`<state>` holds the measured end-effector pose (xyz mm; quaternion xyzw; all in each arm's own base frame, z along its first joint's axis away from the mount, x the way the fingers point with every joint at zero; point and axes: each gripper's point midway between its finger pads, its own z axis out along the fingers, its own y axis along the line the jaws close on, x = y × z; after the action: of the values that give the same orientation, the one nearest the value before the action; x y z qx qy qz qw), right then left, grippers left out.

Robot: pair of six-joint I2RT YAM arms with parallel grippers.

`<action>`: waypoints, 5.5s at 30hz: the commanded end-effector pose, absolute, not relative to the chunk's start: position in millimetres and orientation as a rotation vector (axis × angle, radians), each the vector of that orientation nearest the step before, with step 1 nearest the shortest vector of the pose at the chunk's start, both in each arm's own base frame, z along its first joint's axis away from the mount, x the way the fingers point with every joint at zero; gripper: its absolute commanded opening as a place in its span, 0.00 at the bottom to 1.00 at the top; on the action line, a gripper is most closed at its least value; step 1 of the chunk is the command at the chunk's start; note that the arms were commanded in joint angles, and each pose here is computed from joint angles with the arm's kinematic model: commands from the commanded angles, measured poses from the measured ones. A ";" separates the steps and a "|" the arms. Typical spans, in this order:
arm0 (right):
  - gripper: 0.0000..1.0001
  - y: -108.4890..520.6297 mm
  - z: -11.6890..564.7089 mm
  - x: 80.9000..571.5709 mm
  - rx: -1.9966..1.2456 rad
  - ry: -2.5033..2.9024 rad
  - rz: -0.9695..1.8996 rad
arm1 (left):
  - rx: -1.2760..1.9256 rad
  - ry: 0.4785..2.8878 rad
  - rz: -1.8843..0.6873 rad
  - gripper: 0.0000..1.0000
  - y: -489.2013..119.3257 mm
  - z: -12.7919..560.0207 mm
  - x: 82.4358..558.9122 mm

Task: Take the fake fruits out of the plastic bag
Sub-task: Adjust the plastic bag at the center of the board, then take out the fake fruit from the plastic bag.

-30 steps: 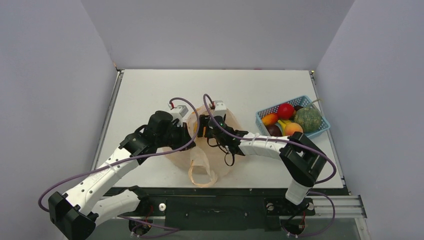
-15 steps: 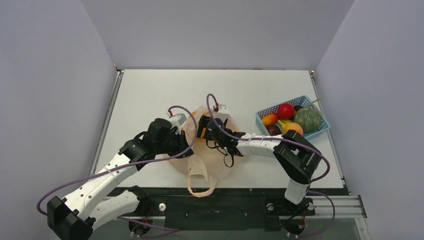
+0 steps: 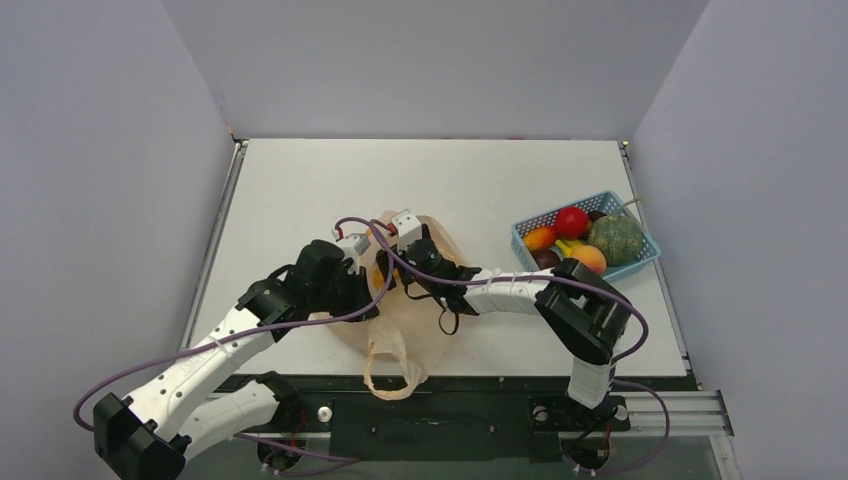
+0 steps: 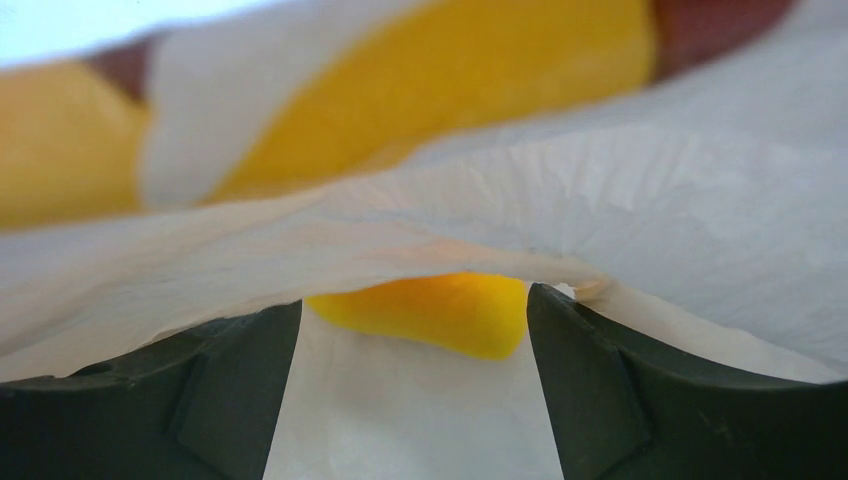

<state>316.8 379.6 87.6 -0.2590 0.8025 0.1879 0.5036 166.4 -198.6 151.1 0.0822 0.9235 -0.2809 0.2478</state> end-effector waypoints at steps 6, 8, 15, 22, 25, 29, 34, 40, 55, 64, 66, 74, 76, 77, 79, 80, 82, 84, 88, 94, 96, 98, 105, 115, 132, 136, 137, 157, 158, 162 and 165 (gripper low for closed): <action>0.79 434.2 70.5 331.0 -0.864 1.848 0.592 | 0.242 2.443 -0.798 0.00 -203.9 169.5 172.7; 0.79 442.4 61.1 329.9 -0.872 1.857 0.627 | 0.238 2.438 -0.800 0.00 -203.8 170.2 173.0; 0.74 412.1 75.4 343.7 -0.485 1.937 0.592 | 0.229 2.415 -0.873 0.00 -213.9 172.1 174.2; 0.75 322.4 108.8 361.1 -0.109 2.032 0.463 | 0.285 2.329 -1.050 0.00 -247.0 204.8 185.2; 0.75 304.9 110.9 348.4 -0.005 2.123 0.539 | 0.313 2.294 -1.062 0.00 -255.9 223.9 195.3; 0.75 325.0 96.8 308.2 0.139 2.185 0.777 | 0.373 2.252 -1.126 0.00 -283.8 246.5 205.0; 0.75 337.6 89.6 290.1 0.351 2.127 0.911 | 0.603 2.297 -1.158 0.00 -342.3 229.5 142.8; 0.77 317.0 67.7 297.6 0.475 2.150 0.855 | 0.378 2.492 -0.816 0.00 -263.9 154.7 140.3; 0.77 322.6 75.8 311.3 0.583 2.084 0.945 | 0.201 2.550 -0.680 0.00 -209.8 109.7 139.4; 0.75 350.5 75.3 334.1 0.655 2.067 0.988 | 0.272 2.532 -0.748 0.00 -230.7 117.2 139.4; 0.75 351.6 75.2 336.1 0.681 2.053 0.994 | 0.280 2.524 -0.758 0.00 -234.6 119.1 140.4; 0.69 359.3 88.4 339.0 0.675 2.032 1.058 | 0.301 2.538 -0.731 0.00 -238.0 118.4 140.3; 0.69 356.7 88.3 336.8 0.656 2.030 1.056 | 0.309 2.537 -0.746 0.04 -240.2 123.1 139.6; 0.69 355.6 88.1 336.3 0.647 2.029 1.055 | 0.313 2.525 -0.769 0.10 -243.2 129.8 140.1; 0.69 354.9 88.7 332.7 0.611 2.026 1.066 | 0.329 2.492 -0.830 0.30 -249.2 147.6 142.3; 0.69 353.7 88.4 332.2 0.591 2.022 1.065 | 0.341 2.490 -0.854 0.39 -248.9 153.3 143.0; 0.69 353.4 87.2 330.5 0.565 2.024 1.069 | 0.348 2.471 -0.860 0.47 -245.7 170.6 150.6; 0.69 353.2 85.6 329.5 0.551 2.027 1.082 | 0.348 2.452 -0.805 0.54 -233.0 189.7 163.7; 0.68 355.9 83.8 328.2 0.543 2.029 1.122 | 0.281 2.373 -0.730 0.61 -201.1 235.6 202.5; 0.68 361.5 87.3 329.4 0.552 2.022 1.170 | 0.040 2.292 -0.759 0.62 -165.5 256.3 285.4; 0.68 365.1 87.9 329.1 0.556 2.025 1.193 | -0.026 2.338 -0.739 0.60 -160.1 232.0 312.4; 0.68 367.5 88.4 328.8 0.568 2.026 1.214 | -0.097 2.405 -0.703 0.57 -154.1 199.0 336.1; 0.68 375.4 80.7 324.3 0.602 2.046 1.271 | -0.216 2.556 -0.633 0.46 -140.5 122.6 394.3; 0.67 387.6 74.4 328.8 0.625 2.047 1.301 | -0.192 2.745 -0.735 0.40 -161.1 40.5 388.5; 0.28 375.7 62.0 344.9 0.565 2.051 1.158 | -0.074 2.750 -1.053 0.33 -210.9 50.2 361.6; 0.00 355.6 75.2 343.2 0.498 2.036 1.092 | -0.103 2.732 -0.973 0.34 -195.3 56.8 370.7; 0.00 346.6 68.8 341.8 0.467 2.071 1.023 | -0.108 2.724 -0.962 0.35 -191.7 58.7 373.0; 0.00 248.7 135.3 320.1 -0.235 2.341 0.331 | 0.002 2.544 -0.738 0.44 -162.6 132.1 386.2; 0.00 255.2 144.2 322.9 -0.240 2.327 0.364 | 0.008 2.544 -0.755 0.44 -164.5 132.6 384.9; 0.00 293.1 152.5 314.0 -0.330 2.391 0.551 | 0.017 2.547 -0.773 0.45 -166.6 131.4 383.6; 0.00 311.3 148.8 303.5 -0.430 2.473 0.604 | 0.024 2.551 -0.751 0.45 -164.4 132.2 383.4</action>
<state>323.2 279.6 144.6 -0.0981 0.9162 0.1800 0.3443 374.8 -164.6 108.6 -0.0114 0.9394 -0.2724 0.2076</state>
